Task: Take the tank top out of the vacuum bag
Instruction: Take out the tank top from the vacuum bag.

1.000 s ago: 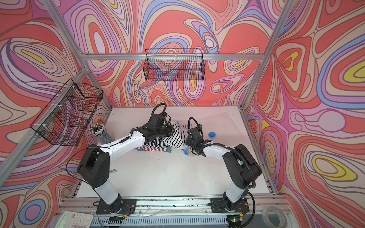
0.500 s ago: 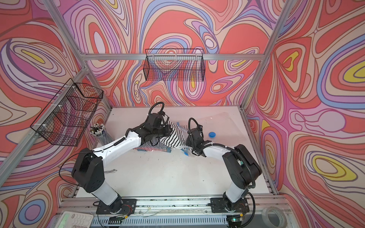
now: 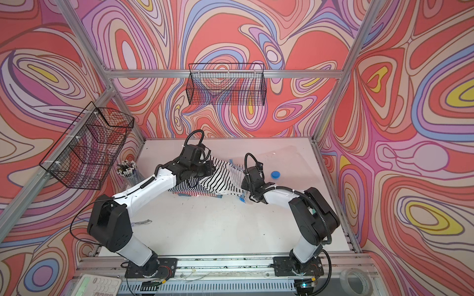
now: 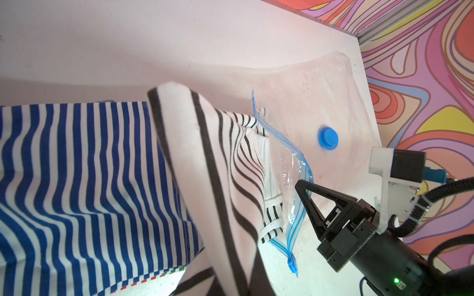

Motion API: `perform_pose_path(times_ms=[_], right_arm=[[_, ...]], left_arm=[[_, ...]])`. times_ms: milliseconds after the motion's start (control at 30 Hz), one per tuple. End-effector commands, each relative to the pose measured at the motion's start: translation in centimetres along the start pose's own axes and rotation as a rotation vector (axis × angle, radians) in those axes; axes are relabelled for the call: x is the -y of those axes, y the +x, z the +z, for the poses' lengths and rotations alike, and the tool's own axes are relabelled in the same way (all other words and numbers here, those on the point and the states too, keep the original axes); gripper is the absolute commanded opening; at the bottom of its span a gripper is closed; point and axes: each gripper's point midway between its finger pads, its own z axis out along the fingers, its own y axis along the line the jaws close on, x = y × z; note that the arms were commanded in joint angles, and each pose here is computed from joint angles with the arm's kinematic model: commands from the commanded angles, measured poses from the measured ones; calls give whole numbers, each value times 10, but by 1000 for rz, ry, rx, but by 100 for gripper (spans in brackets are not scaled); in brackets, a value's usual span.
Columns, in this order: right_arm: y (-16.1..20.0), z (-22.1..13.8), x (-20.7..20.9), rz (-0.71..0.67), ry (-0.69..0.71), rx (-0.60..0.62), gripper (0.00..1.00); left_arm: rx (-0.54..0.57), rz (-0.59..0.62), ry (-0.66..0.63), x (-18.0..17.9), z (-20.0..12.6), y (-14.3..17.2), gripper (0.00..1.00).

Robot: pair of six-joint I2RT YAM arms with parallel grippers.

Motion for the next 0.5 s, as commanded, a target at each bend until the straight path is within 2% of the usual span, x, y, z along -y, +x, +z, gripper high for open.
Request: perform_pose_path(times_ms=[0,467], right_arm=[[-1,-2,10,-2,33,12,0],[-3,0,7,-20,31,11,0]], left_arm=[[42,-2,16,6,-22,-16,0],[122,4,-46,-10,-51,-35,0]])
